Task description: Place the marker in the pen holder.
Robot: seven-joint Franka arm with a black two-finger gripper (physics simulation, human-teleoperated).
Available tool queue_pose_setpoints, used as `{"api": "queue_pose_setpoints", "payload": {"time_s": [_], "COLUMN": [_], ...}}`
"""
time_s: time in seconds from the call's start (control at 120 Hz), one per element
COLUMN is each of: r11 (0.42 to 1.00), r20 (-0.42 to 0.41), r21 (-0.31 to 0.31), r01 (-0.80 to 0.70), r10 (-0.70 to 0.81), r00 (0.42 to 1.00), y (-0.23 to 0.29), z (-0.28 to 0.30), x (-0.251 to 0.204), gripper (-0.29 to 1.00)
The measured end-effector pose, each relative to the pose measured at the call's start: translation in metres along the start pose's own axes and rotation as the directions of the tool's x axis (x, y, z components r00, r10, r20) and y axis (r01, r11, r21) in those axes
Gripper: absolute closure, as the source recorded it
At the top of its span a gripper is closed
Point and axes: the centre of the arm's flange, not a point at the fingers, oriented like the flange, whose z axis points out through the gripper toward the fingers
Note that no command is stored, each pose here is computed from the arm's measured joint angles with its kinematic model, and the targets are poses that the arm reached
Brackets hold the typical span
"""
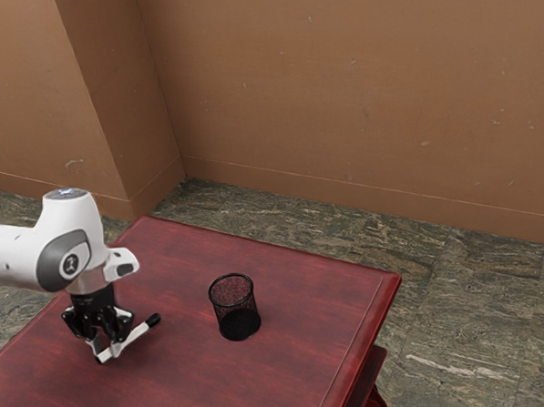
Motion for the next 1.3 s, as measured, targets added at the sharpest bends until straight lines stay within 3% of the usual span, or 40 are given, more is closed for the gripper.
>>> {"api": "queue_pose_setpoints", "payload": {"time_s": [0.208,0.508,0.667,0.8,0.883,1.033,1.2,1.3], "r11": [0.999,0.998,0.995,0.961,0.947,0.957,0.939,0.946], "r20": [0.009,-0.004,-0.137,-0.206,-0.153,-0.025,0.046,0.095], "r21": [-0.003,0.015,0.024,0.064,0.054,-0.007,-0.021,-0.034], "r01": [0.043,-0.056,-0.101,-0.27,-0.316,-0.29,-0.342,-0.321], "r10": [-0.043,0.056,0.103,0.277,0.321,0.29,0.343,0.323], "r00": [0.999,0.998,0.985,0.939,0.935,0.957,0.938,0.942], "y": [-0.018,0.02,0.043,0.137,0.172,0.176,0.224,0.224], "z": [0.003,-0.01,-0.11,-0.195,-0.199,-0.178,-0.177,-0.177], "x": [0.001,0.006,0.02,0.002,-0.007,-0.018,0.007,0.042], "gripper": [0.57,0.71,0.74,0.75,0.75,0.75,0.74,0.54]}}
